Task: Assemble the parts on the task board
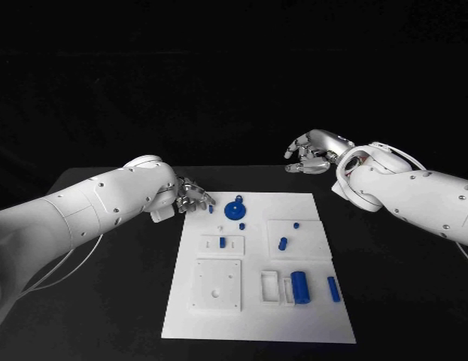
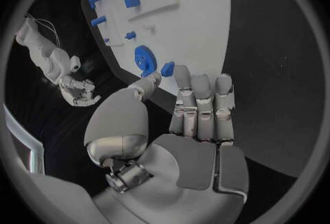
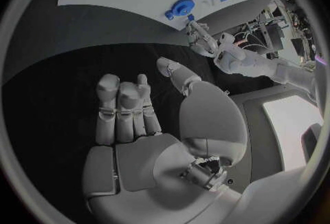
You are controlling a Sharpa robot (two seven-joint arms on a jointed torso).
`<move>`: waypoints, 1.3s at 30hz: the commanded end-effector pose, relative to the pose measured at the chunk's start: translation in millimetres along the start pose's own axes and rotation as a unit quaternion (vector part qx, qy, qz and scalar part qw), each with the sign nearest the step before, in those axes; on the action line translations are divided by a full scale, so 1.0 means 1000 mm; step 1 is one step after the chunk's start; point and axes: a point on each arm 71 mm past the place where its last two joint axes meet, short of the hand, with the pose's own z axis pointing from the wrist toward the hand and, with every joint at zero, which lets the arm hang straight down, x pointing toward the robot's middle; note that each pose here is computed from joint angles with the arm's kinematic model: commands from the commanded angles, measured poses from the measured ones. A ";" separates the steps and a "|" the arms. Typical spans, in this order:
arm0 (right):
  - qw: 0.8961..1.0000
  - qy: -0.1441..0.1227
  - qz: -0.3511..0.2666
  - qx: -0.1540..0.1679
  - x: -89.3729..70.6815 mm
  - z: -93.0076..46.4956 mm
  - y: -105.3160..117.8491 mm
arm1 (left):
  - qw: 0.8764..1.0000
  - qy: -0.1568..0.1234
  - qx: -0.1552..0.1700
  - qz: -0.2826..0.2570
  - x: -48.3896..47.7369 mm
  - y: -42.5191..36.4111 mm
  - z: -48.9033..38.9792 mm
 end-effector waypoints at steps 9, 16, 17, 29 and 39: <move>1.000 0.002 -0.003 -0.006 0.000 0.000 0.002 | 1.000 0.012 0.007 0.001 0.0030 -0.0011 0.0008; 1.000 0.002 -0.003 -0.006 0.000 0.000 0.002 | 1.000 0.015 0.009 0.002 0.0046 -0.0030 0.0012; 1.000 0.002 -0.003 -0.006 0.000 0.000 0.002 | 1.000 0.015 0.010 0.002 0.0050 -0.0033 0.0014; 1.000 0.003 -0.002 -0.007 0.001 0.001 0.004 | 1.000 0.018 0.008 0.002 0.0058 -0.0019 0.0025; 1.000 0.004 -0.002 -0.008 0.001 0.001 0.004 | 1.000 0.023 0.010 0.001 0.0064 -0.0022 0.0027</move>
